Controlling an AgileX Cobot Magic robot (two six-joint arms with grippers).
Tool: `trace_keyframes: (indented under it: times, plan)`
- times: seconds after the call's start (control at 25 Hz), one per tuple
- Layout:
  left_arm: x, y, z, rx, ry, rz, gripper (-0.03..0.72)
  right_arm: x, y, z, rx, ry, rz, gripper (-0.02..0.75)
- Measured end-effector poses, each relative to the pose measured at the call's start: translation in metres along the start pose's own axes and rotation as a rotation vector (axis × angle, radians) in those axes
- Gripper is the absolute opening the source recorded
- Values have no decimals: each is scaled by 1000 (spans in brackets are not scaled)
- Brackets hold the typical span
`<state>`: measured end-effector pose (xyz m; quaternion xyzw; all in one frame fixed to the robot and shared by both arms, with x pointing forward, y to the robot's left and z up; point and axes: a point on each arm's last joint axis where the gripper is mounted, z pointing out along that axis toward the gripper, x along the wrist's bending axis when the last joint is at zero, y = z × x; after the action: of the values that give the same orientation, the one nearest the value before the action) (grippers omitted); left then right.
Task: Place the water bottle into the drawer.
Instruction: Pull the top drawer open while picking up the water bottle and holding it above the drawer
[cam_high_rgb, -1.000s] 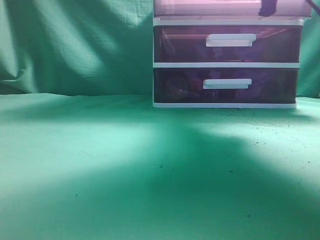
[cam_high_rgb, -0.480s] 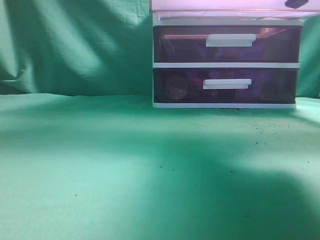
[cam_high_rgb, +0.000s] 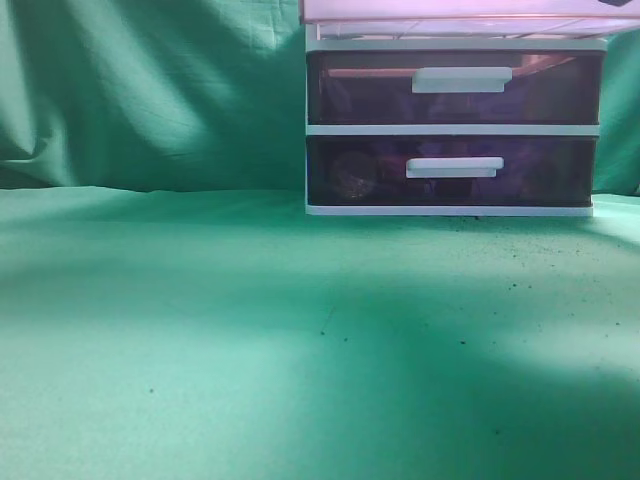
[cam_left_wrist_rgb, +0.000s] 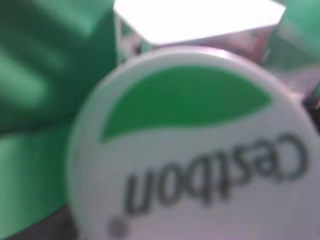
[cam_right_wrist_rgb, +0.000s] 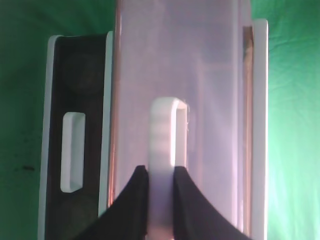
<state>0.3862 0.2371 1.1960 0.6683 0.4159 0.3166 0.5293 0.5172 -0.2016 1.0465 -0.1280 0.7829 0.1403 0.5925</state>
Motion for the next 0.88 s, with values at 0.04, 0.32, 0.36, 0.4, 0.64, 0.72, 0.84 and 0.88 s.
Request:
trace_keyframes:
  times: [0.04, 0.32, 0.36, 0.4, 0.64, 0.72, 0.84, 0.88]
  plan:
    - [-2, 13, 1, -61, -23, -8, 321, 0, 0, 0, 0, 0, 0, 95]
    - [-13, 89, 58, -153, -243, 33, 321, 0, 0, 0, 1, 1, 1, 95]
    - [-13, 96, 74, -129, -275, 38, 321, 0, 0, 0, 1, 0, 1, 95]
    - [-13, 98, 92, -92, -304, 45, 321, -1, 0, -1, 1, -2, 1, 95]
    - [-16, 114, 172, -8, -422, 107, 321, -1, 0, -1, 1, 1, 1, 95]
    - [-22, 112, 196, -3, -447, 152, 321, -1, 0, -1, 1, 1, 1, 95]
    - [-34, 98, 231, 27, -480, 180, 321, -1, 0, -1, 1, 1, 1, 95]
    - [-37, 91, 242, 42, -479, 185, 321, -1, 0, -1, 1, 1, 1, 95]
